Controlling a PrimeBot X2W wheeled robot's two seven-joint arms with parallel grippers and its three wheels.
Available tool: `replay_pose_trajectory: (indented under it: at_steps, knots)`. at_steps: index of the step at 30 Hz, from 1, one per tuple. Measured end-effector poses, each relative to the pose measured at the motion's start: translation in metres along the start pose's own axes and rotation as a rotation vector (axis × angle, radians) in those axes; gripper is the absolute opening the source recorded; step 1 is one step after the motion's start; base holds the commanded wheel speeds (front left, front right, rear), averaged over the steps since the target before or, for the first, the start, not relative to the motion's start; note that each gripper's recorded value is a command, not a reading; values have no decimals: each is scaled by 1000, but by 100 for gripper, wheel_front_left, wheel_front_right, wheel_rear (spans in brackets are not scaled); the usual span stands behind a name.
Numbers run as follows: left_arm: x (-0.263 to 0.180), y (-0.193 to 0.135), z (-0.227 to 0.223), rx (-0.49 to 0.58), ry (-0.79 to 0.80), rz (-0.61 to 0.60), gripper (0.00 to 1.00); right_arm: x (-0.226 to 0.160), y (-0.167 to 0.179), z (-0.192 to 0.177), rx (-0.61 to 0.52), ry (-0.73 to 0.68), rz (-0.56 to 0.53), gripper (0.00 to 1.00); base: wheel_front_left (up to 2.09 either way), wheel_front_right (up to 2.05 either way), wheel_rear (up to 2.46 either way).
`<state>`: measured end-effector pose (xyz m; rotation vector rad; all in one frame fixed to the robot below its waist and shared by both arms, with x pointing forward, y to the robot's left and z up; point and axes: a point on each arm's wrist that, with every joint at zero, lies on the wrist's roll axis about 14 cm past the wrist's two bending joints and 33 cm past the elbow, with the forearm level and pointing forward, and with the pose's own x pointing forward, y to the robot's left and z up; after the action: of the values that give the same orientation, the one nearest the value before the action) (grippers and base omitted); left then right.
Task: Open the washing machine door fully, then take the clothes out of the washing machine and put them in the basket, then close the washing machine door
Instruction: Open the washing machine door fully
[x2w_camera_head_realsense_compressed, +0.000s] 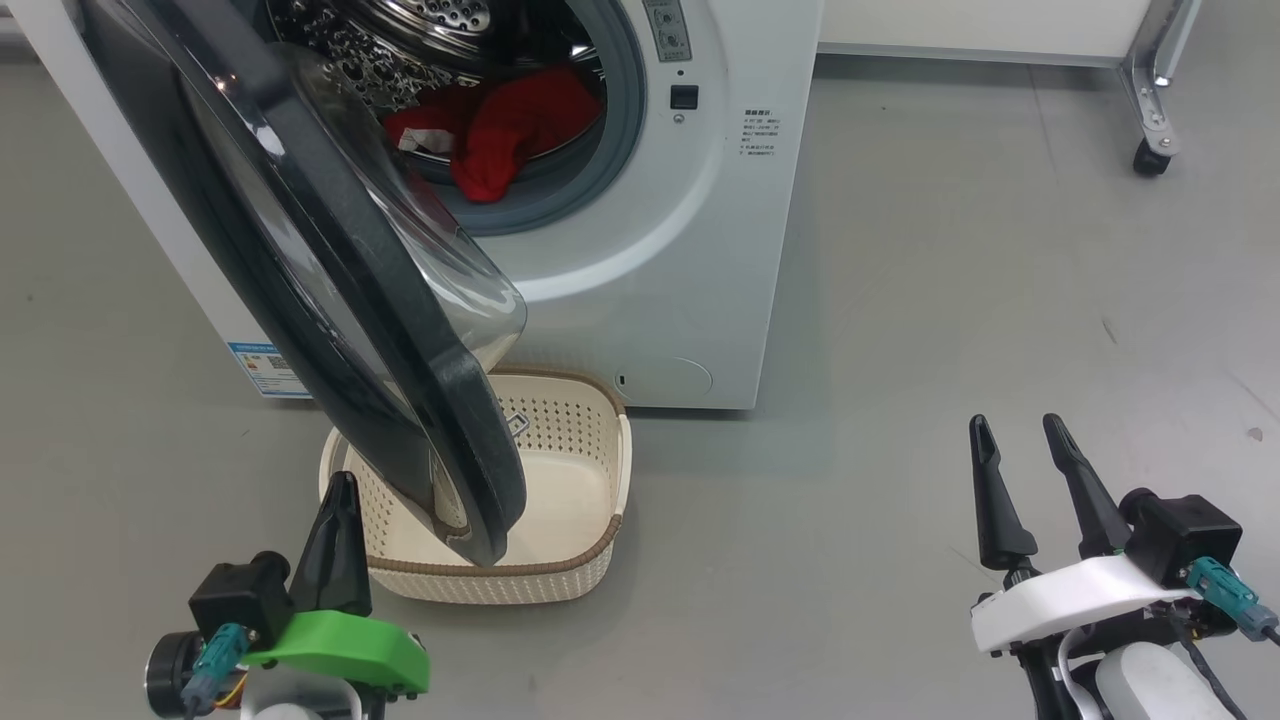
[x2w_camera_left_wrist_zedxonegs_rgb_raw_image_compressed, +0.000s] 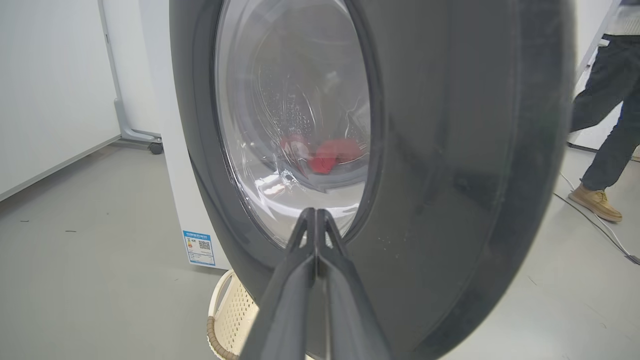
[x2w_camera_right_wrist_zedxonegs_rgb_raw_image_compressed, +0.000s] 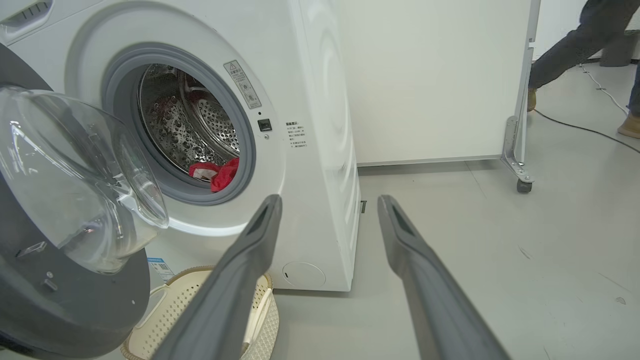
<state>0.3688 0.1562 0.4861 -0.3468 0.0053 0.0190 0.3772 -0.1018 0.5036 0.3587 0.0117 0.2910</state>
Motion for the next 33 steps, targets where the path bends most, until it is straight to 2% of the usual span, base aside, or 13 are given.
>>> replay_pose_trajectory:
  at_steps: [16,23,33]
  knots:
    - [2,0,12,13,-38,-10,0,-1,3,3,-4,-13,9,100,0,0,0]
    - [15,-8,58,26,-175,-38,0,-2,6,4,-12,-20,19,100,0,0,0]
    - [29,-42,148,79,-439,-155,0,-2,9,8,-6,-35,23,100,0,0,0]
